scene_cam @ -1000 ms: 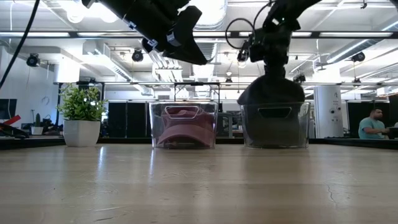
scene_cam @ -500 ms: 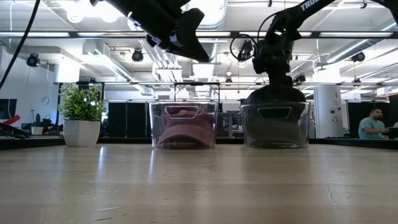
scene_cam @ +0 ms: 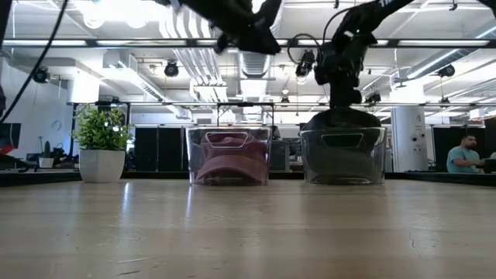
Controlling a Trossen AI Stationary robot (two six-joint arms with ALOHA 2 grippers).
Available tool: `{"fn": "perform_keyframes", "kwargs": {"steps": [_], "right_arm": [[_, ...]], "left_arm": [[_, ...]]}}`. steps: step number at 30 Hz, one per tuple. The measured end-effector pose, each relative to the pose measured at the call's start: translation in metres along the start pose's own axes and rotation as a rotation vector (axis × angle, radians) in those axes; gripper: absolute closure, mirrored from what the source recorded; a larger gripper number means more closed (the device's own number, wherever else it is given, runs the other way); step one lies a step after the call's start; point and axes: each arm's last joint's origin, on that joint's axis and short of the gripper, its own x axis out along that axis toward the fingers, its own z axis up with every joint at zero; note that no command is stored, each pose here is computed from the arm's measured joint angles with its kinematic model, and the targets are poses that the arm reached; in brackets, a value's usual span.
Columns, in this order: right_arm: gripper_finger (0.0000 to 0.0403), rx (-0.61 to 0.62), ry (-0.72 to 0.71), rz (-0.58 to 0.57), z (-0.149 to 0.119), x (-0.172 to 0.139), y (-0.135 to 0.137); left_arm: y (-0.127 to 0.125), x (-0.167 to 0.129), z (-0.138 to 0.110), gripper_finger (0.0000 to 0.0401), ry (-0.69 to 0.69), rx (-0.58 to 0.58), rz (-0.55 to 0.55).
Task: Pick & Place hat
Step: Put the black cap into the right transparent bin
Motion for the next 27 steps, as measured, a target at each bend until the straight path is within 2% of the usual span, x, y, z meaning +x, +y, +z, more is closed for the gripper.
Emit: {"fn": "perform_keyframes", "kwargs": {"steps": [3,4,8,11,16,21,27], "right_arm": [[0.0159,-0.027,-0.064,-0.026,-0.002,-0.014,0.006],[0.0153,-0.036,-0.087,-0.035,-0.002,-0.018,0.007],[0.0137,-0.06,-0.147,-0.097,-0.005,-0.033,0.013],[0.0131,-0.053,-0.18,-0.112,-0.008,-0.043,0.017],[0.0135,0.02,-0.188,-0.157,-0.019,-0.052,0.022],[0.0143,0.083,-0.114,-0.164,-0.031,-0.043,0.021],[0.015,0.144,-0.033,-0.147,-0.045,-0.016,0.014]], "left_arm": [[0.032,0.034,0.002,0.0336,0.028,-0.205,-0.139],[0.041,0.046,0.0,0.0336,0.041,-0.247,-0.154],[0.072,0.088,-0.01,0.0336,0.086,-0.307,-0.094],[0.079,0.111,-0.009,0.0336,0.137,-0.27,-0.126],[0.072,0.145,-0.022,0.0336,0.284,-0.111,-0.223],[0.067,0.17,-0.026,0.0336,0.327,0.024,-0.249],[0.063,0.195,-0.038,0.0336,0.336,0.062,-0.294]]}}
